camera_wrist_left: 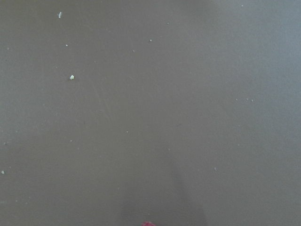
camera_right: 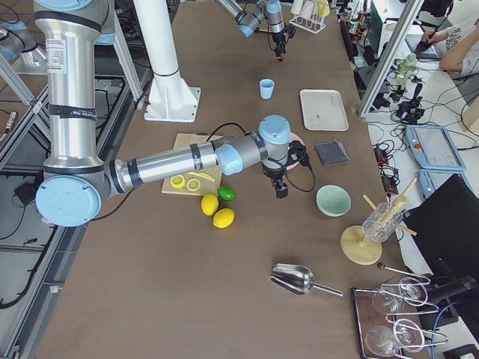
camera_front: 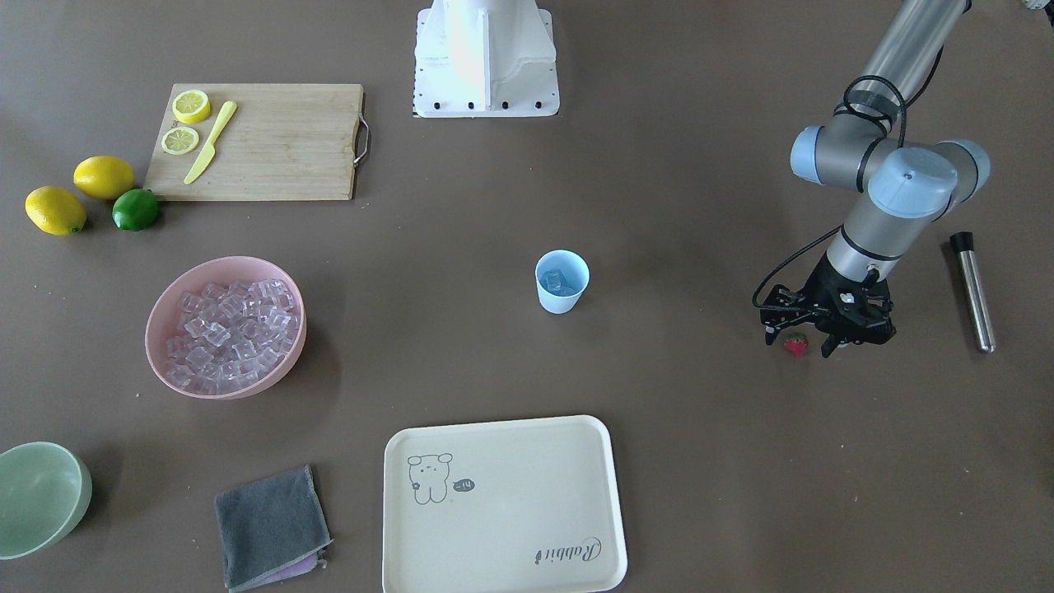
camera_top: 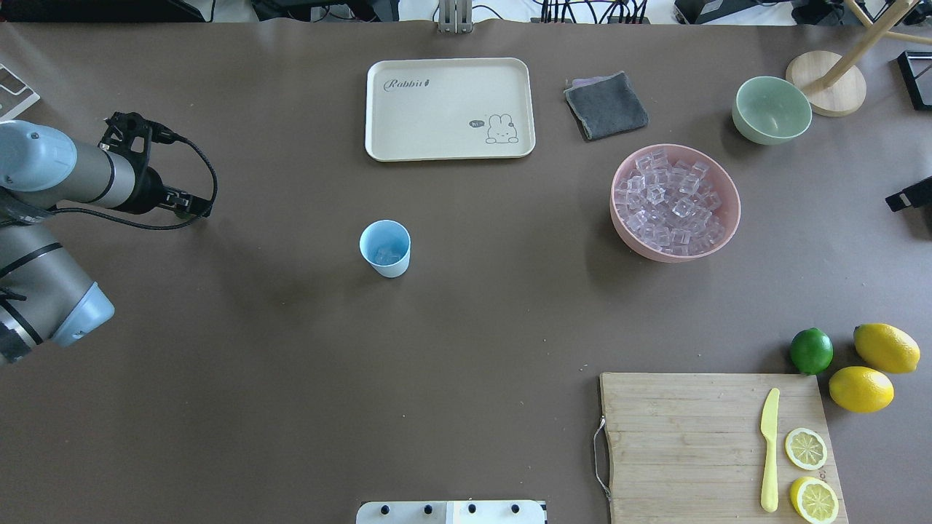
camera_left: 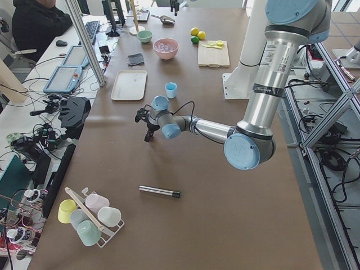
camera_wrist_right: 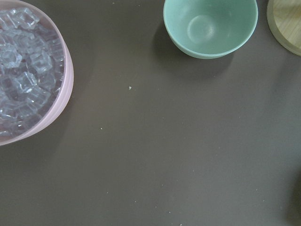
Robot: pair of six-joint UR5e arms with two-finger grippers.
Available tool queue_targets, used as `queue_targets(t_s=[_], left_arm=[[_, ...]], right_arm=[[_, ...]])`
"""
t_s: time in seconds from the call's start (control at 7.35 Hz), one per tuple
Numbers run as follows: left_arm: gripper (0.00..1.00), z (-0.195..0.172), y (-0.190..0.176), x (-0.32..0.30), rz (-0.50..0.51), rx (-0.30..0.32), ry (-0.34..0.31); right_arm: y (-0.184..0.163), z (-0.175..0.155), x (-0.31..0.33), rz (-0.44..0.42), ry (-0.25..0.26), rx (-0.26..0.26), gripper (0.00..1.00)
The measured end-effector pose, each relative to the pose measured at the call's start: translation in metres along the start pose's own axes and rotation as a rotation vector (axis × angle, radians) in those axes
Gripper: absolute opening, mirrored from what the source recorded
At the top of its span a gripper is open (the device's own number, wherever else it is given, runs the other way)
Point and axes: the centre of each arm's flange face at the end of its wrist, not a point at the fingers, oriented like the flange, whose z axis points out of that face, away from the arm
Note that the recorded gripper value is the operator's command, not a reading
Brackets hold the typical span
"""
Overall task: Mash ice and strawberries in cup
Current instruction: 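Grasp the red strawberry with the left gripper, then carry the strawberry with the left gripper over the blue cup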
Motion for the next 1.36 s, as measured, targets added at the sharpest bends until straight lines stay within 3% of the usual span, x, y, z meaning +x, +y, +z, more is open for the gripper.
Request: queue_targets(t_s=[0.41,0.54,0.68,1.09,1.36], left_arm=[[0.24,0.001,0.001,-0.001,0.001,-0.002,-0.001],[0.18,0.001,0.001,-0.001,-0.006,-0.002,-0.001],[0.12,0.000,0.000,0.000,-0.010,-0.001,0.000],[0.11,-0.011,-0.013,0.006,-0.028,0.014,0.009],[0.12,-0.050,-0.066,0.061,-0.088,0.002,0.025]], right_arm=[[0.002,0.005,0.006,-0.002,-0.001,0.007,0.95],[0.002,0.005,0.006,-0.003,-0.001,0.009,0.95],[0.001,0.004,0.005,-0.002,-0.001,0.011,0.95],[-0.001,0.004,0.005,0.004,-0.002,0.012,0.94],[-0.001,0.005,0.006,0.006,-0.001,0.011,0.95]])
